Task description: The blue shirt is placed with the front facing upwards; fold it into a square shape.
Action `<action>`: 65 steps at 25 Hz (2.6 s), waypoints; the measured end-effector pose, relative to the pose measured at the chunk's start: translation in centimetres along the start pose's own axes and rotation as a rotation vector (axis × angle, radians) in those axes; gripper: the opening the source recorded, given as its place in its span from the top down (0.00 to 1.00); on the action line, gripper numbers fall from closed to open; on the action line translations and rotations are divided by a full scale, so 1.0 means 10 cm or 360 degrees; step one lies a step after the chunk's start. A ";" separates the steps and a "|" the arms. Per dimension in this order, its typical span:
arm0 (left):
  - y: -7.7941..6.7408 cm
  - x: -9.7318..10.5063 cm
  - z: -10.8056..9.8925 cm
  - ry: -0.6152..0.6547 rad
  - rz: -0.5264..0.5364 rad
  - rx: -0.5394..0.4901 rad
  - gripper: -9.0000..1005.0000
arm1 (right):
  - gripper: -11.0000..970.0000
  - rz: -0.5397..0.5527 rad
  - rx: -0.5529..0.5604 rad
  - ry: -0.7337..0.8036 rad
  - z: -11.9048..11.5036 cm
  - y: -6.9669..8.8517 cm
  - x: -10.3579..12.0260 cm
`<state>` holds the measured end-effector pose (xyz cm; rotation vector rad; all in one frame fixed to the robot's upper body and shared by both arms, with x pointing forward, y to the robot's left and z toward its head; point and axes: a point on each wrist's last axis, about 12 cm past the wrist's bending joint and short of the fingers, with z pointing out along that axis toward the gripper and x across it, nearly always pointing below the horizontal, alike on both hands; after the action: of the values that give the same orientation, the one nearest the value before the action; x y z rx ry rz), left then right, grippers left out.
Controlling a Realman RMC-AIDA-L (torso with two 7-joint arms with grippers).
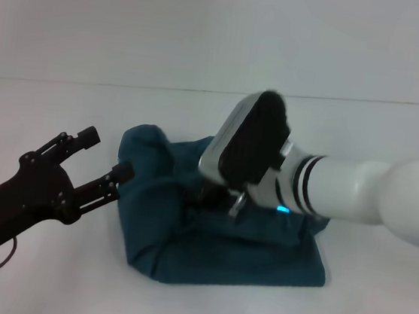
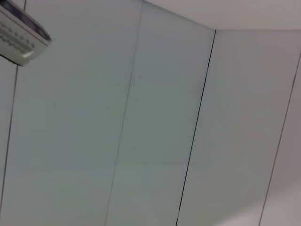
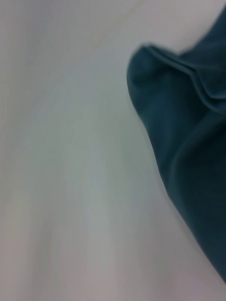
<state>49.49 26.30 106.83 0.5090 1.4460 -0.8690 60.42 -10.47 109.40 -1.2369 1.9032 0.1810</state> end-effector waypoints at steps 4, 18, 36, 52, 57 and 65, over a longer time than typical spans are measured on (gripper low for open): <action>0.01 -0.01 -0.01 -0.0007 0.0001 -0.0005 0.13 | 0.25 0.0105 0.0094 -0.0057 -0.06 -0.16 -0.03; 0.04 -0.02 -0.01 -0.0010 0.0004 -0.0022 0.13 | 0.25 0.0257 0.0034 0.0033 -0.20 -0.37 0.04; 0.05 -0.05 -0.01 -0.0014 0.0020 -0.0007 0.13 | 0.25 0.0393 -0.0078 0.0001 -0.46 -0.51 -0.11; 0.04 -0.04 -0.01 -0.0013 0.0009 -0.0008 0.13 | 0.25 0.0265 -0.0099 0.0153 -0.32 -0.27 -0.03; 0.04 -0.02 -0.03 -0.0009 0.0006 -0.0015 0.13 | 0.29 0.0270 -0.0071 0.0167 -0.29 -0.28 0.00; 0.04 -0.02 -0.02 -0.0009 0.0020 -0.0010 0.13 | 0.53 0.0271 -0.0041 0.0147 -0.30 -0.30 0.00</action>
<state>49.65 26.75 106.98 0.5098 1.4386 -0.8552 61.19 -13.55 112.24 -1.1164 2.0935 0.2422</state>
